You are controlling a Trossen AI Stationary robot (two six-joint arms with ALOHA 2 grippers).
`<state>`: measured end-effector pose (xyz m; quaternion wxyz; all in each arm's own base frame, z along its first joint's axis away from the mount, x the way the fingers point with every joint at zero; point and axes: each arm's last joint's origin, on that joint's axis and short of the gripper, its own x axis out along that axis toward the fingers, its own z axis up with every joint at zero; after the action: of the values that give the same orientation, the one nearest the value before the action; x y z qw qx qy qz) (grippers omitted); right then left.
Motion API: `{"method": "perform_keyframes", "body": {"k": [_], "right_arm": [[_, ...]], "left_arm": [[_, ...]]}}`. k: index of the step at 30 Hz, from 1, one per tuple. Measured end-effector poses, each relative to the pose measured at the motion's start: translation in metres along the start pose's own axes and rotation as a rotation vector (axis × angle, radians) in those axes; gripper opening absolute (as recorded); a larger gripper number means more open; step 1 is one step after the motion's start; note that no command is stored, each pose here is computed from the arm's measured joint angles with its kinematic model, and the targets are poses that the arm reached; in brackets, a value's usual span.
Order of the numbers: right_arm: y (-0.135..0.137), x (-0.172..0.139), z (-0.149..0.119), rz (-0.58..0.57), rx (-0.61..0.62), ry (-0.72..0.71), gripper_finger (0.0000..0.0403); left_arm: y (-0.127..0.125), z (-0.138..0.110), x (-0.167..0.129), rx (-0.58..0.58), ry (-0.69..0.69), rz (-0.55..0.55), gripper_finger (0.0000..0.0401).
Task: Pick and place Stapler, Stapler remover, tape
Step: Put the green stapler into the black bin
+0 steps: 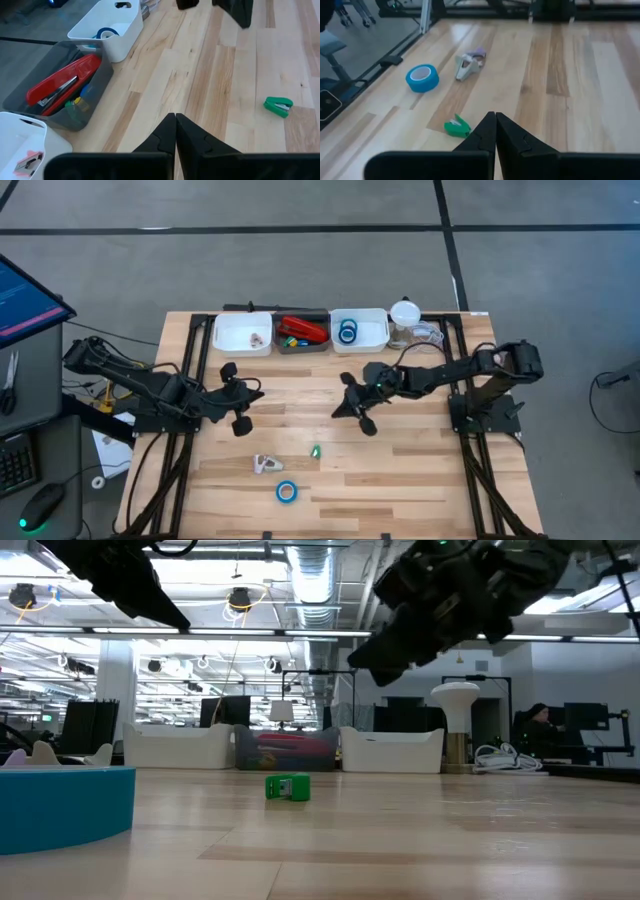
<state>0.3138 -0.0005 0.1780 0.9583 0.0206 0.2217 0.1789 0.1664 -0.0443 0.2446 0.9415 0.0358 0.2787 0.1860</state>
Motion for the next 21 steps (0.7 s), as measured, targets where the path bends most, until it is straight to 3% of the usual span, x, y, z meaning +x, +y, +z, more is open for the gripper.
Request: {"method": "perform_keyframes", "body": {"k": [7,13,21], "right_arm": [[-0.006,0.029,0.010,0.028,0.034,0.182,0.0000],[0.008,0.045,0.018,0.041,-0.178,0.395,0.0000],[0.020,0.059,0.031,0.068,-0.243,0.458,0.0000]], "left_arm": [[-0.001,0.000,0.000,-0.002,0.008,-0.029,0.0003],[-0.002,-0.001,0.000,0.004,0.021,-0.071,0.0003],[-0.002,-0.001,0.000,0.007,0.024,-0.072,0.0003]]}}
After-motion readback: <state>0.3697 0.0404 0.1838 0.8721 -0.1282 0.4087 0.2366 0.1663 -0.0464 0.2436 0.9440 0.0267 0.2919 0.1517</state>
